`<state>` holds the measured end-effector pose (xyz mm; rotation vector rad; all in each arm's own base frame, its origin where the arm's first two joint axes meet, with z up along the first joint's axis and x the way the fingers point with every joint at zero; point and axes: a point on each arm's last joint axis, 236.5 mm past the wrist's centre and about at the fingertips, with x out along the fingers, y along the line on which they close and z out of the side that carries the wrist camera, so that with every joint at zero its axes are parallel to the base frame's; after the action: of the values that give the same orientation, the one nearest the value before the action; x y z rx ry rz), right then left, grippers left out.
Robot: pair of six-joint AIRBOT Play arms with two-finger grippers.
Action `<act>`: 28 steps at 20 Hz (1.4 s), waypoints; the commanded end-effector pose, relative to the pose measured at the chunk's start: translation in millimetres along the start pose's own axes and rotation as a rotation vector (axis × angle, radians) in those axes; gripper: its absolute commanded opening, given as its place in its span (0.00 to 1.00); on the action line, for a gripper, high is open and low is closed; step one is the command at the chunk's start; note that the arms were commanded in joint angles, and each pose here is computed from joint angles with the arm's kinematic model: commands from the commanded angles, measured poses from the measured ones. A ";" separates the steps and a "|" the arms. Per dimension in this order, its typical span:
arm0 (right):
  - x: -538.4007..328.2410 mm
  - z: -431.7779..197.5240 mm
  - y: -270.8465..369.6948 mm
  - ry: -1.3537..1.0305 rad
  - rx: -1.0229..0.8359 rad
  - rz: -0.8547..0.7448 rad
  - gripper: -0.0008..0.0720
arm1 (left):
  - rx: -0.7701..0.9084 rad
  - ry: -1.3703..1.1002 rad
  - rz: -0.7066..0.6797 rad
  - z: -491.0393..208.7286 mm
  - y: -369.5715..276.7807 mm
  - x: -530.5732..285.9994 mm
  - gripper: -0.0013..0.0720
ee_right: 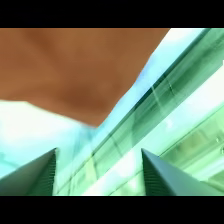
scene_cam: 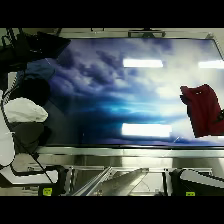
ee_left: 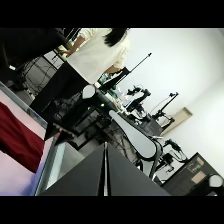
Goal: Fold the shirts.
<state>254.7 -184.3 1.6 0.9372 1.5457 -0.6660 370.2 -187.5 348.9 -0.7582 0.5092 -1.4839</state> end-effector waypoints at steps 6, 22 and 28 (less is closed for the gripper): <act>-139.4 -50.8 156.1 -0.305 -0.379 0.400 0.04 | 0.062 0.036 0.270 7.6 4.3 -6.3 0.02; 40.0 -279.0 144.6 -0.123 -0.928 0.408 0.04 | -0.392 0.154 0.680 -307.3 88.4 -23.0 0.02; 41.0 -279.8 143.4 -0.116 -0.930 0.403 0.04 | -0.364 0.134 0.682 -307.3 83.5 -24.1 0.02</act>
<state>231.0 129.5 27.2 0.4461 1.2782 0.2859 206.3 -213.2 79.3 -0.6663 1.0511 -0.8251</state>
